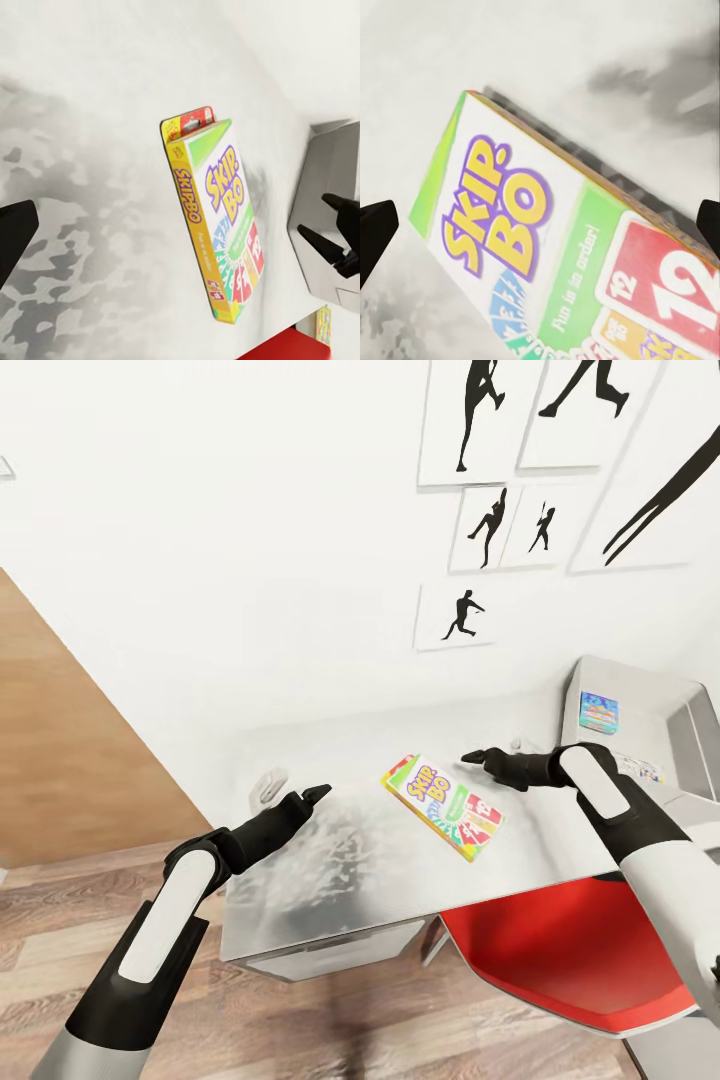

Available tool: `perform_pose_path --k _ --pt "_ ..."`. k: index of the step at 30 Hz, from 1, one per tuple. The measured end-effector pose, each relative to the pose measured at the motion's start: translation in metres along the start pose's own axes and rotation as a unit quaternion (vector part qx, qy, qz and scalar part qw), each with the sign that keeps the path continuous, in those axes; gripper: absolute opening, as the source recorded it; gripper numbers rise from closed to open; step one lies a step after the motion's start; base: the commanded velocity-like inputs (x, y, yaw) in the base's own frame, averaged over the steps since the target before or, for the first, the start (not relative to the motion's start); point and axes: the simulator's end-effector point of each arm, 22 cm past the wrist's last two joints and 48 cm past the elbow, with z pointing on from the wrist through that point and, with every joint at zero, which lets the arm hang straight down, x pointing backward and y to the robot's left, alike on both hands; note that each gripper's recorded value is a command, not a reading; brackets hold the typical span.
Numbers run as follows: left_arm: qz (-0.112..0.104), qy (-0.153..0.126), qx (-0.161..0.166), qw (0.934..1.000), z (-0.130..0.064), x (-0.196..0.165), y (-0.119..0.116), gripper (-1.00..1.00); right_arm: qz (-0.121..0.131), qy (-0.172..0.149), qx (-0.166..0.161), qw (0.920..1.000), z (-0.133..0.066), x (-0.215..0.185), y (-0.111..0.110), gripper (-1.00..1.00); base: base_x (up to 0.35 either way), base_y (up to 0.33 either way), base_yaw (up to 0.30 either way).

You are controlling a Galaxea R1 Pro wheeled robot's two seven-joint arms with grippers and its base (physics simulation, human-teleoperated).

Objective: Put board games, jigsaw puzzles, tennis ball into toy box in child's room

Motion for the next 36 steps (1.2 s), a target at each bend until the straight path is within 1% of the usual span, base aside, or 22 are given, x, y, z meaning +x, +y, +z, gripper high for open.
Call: perform_pose_path --k 8,10,18,36 --pt "0.0 0.0 0.0 1.0 0.0 0.0 0.0 1.0 0.007 0.009 0.001 0.9999 0.005 0.013 -0.007 1.0 0.0 0.0 0.0" --pt "0.0 0.0 0.0 1.0 0.0 0.0 0.0 1.0 0.008 0.016 0.001 0.9998 0.009 0.022 -0.01 1.0 0.0 0.0 0.0" --pt "0.0 0.0 0.0 1.0 0.0 0.001 0.0 1.0 0.002 0.031 0.004 0.9995 0.015 0.04 -0.013 1.0 0.0 0.0 0.0" --pt "0.0 0.001 0.0 1.0 0.0 0.001 -0.001 1.0 -0.001 0.042 0.009 0.9991 0.02 0.051 -0.017 1.0 0.0 0.0 0.0"
